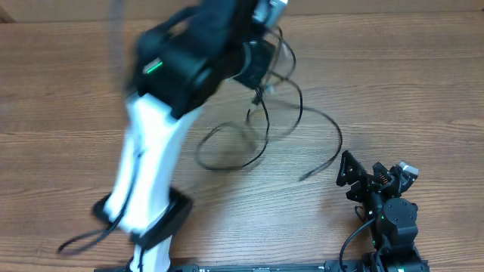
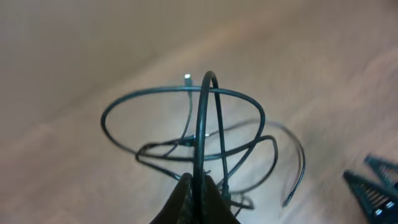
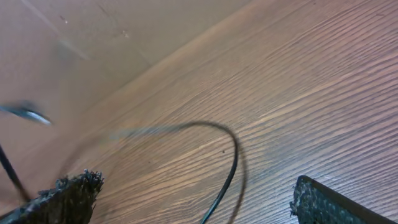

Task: Untangle cables
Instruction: 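Lift the left gripper up with the grasped cable, then swing the left gripper right toward the right gripper, cables hanging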

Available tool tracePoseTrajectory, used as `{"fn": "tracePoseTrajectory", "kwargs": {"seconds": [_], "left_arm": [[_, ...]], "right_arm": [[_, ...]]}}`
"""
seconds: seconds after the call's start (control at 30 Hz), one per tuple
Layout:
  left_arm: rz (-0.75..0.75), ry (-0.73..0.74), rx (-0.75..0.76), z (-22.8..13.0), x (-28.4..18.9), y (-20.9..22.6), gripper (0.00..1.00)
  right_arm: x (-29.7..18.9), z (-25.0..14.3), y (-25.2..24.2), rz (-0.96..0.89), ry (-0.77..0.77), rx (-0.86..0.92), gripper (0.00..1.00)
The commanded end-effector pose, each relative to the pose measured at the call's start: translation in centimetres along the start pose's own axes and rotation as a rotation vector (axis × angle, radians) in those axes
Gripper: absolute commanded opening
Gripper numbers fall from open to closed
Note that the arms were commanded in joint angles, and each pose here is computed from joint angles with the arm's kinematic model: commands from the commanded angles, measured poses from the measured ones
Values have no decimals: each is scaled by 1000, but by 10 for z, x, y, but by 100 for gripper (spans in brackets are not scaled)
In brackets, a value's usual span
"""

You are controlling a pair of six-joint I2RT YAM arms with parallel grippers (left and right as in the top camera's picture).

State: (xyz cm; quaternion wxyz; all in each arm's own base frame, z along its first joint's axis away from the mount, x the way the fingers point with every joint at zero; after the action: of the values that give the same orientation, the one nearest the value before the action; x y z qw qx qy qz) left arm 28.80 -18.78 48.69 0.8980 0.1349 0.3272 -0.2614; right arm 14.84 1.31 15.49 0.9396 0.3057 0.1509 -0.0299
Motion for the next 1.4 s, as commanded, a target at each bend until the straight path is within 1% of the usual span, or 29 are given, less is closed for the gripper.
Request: {"fn": "tracePoseTrajectory", "kwargs": {"seconds": [0.0,0.1,0.17,0.33,0.47,0.6,0.7,0.77,0.83,0.87,0.97,1.07,1.37], "left_arm": [[129,-135,-44,-3,-63,12,4],[133,-158,-49,-8,-81,13,4],[130,-138,-62,-12,-83,13,4],[99,-83,-66,-12,-66,10,4],[92,-23,-61,-13,-47,9,4],[44,44,-56,-16,-29,5,4],[-3,94,-54,-19,-16,0,4],[-49,124,-55,-22,-8,-3,4],[-106,149,-59,-23,0,-8,4],[-133,156,-61,-24,3,-10,4],[-209,176,-68,-24,13,-16,4],[-264,194,-67,-26,21,-23,4],[-328,201,14,-26,33,-54,4]], "right_arm": [[-1,4,2,5,-18,2,100],[-1,4,2,5,-18,2,100],[-1,4,2,6,-18,2,100],[-1,4,2,7,-17,3,100],[-1,5,7,61,-8,3,100],[-4,8,24,242,15,-2,100],[-10,14,41,427,20,-22,100],[-16,19,53,555,16,-45,100],[-21,23,61,646,8,-44,100],[-23,24,63,663,7,-29,100],[-24,26,64,676,12,25,100],[-24,26,64,676,13,27,100],[-24,26,65,678,14,27,100]]}}
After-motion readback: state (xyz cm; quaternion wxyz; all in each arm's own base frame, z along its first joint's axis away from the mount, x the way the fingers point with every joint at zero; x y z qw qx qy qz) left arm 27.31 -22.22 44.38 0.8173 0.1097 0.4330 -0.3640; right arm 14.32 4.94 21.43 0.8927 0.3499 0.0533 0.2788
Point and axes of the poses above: each gripper's point midway between its finger pads, its own x axis out along the fingers, its own y axis along the line the jaws close on, z = x × y, the point moved 10 cm from there along -x, back along the fingers, and after that the axes turned 4 degrees about x, right-handed, at the moved point
